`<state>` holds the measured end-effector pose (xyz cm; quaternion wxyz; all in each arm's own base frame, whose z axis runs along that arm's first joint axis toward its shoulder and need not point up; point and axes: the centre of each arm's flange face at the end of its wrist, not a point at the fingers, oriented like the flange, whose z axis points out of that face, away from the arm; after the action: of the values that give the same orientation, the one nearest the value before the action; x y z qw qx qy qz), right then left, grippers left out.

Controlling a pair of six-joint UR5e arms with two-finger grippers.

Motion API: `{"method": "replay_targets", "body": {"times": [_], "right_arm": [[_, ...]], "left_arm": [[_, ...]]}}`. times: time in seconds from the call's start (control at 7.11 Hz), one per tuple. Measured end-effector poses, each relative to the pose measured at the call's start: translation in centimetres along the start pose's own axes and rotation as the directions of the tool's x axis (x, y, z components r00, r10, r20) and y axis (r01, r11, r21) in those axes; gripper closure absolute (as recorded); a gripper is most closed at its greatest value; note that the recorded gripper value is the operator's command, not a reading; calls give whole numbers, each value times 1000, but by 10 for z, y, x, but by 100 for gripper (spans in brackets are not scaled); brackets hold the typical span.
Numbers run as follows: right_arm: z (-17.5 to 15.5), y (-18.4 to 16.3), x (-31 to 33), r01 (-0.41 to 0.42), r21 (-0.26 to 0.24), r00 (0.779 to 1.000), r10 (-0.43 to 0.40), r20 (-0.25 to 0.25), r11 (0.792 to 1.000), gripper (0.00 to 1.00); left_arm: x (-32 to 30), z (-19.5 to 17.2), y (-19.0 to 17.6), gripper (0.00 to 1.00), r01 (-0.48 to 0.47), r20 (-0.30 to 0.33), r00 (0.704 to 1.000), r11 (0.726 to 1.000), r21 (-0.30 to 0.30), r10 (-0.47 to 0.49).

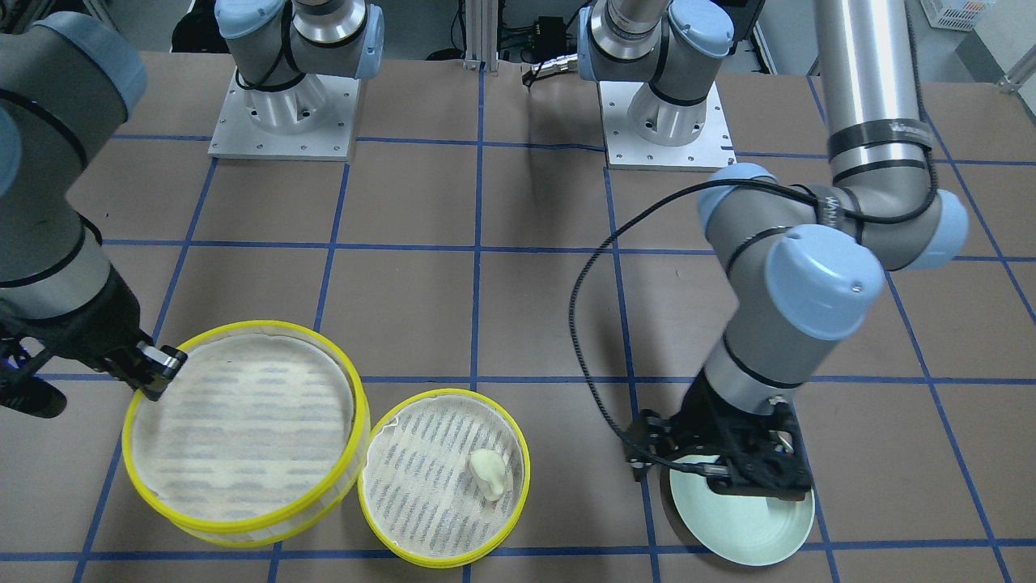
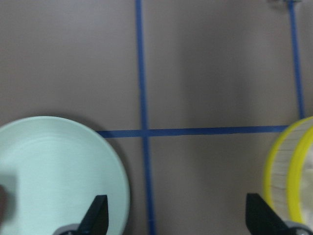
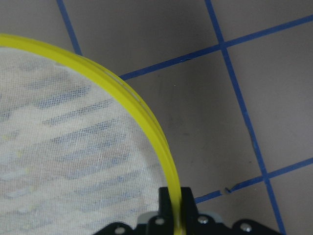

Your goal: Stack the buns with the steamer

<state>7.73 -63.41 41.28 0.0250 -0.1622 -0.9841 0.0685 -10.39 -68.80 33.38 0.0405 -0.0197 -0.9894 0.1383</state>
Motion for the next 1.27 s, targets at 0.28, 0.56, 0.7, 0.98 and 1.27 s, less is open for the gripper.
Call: {"method": "replay_targets", "body": {"times": [0.28, 0.56, 0.7, 0.98, 1.27], "right_arm": [[14, 24, -60, -71, -16, 997, 72, 18, 997, 100], [59, 39, -116, -94, -37, 995, 95, 28, 995, 100], [79, 43, -135, -98, -40, 994, 100, 36, 994, 100], [100, 48, -153, -108, -53, 992, 111, 54, 993, 100], [115, 57, -153, -114, -81, 992, 118, 47, 990, 100]], "left_arm": [[-73, 11, 4, 0, -103, 104, 989, 993, -63, 109], [-112, 53, 13, 1, -92, 149, 983, 989, -116, 109], [-132, 70, 15, 2, -70, 158, 983, 991, -117, 88], [-150, 99, 19, 14, -50, 162, 984, 991, -121, 69], [-154, 120, 23, 18, -42, 155, 986, 989, -141, 64]]}}
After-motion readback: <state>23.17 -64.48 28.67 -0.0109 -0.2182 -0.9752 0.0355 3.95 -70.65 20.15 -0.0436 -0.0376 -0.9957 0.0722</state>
